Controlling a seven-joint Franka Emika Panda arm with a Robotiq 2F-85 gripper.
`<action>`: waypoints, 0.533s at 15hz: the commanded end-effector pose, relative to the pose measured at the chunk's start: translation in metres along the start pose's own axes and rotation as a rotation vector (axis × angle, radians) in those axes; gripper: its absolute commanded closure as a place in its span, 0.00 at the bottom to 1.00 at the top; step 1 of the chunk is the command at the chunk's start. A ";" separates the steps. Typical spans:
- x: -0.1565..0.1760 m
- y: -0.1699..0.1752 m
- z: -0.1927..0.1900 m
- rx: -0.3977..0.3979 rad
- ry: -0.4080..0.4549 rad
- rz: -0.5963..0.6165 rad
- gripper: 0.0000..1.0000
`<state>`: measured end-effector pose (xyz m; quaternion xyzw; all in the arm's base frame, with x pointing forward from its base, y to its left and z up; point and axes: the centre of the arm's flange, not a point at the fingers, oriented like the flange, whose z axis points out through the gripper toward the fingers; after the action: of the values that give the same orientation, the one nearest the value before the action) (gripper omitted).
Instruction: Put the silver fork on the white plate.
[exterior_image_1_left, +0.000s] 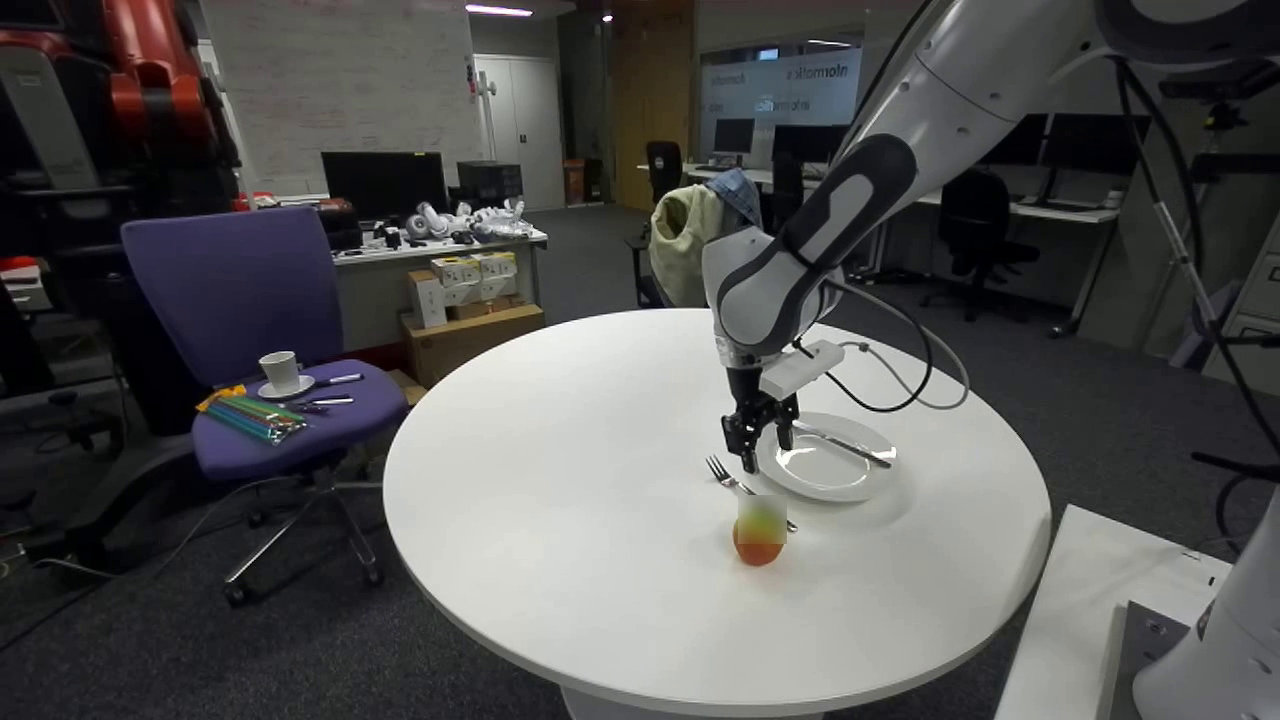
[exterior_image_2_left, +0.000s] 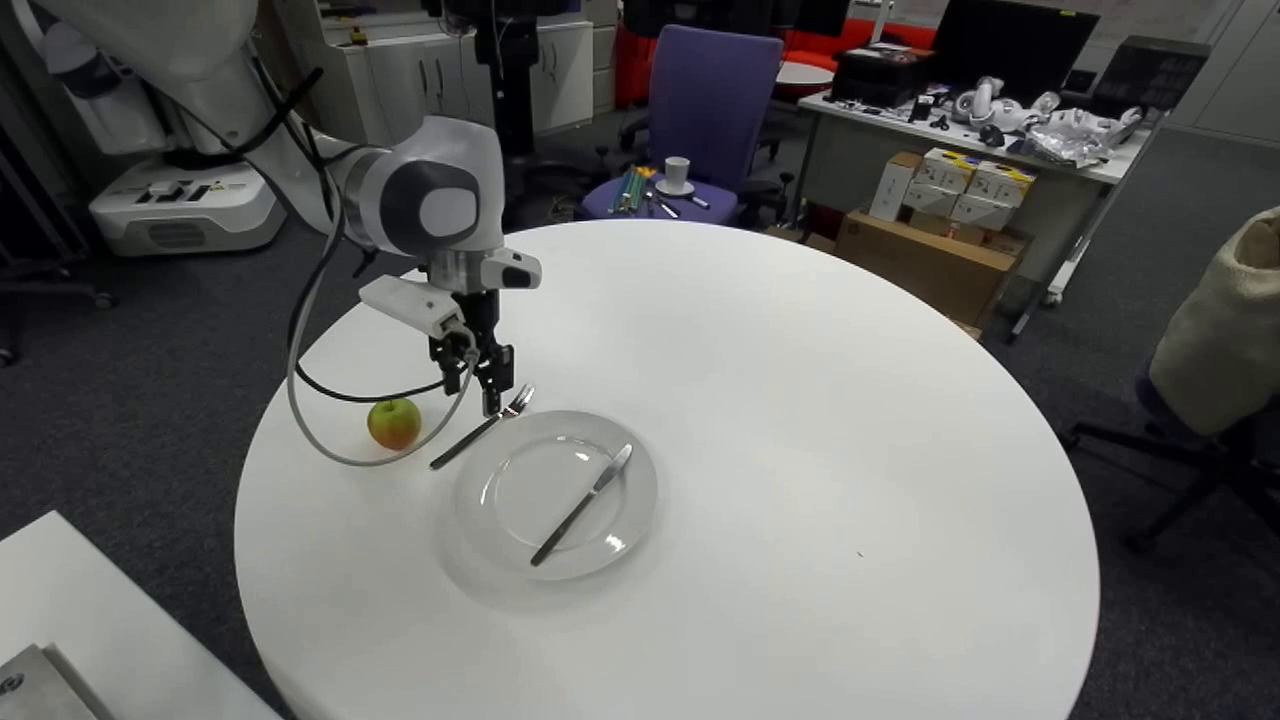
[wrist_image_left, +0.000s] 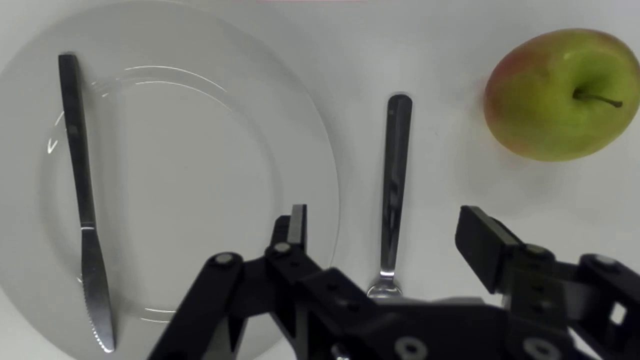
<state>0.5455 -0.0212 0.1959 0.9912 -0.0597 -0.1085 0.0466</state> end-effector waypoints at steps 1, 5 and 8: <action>0.016 -0.004 0.002 0.010 -0.004 0.017 0.48; 0.028 -0.009 0.007 0.013 -0.009 0.016 0.53; 0.035 -0.017 0.010 0.010 -0.008 0.014 0.45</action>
<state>0.5655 -0.0185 0.1767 0.9911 -0.0592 -0.1102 0.0461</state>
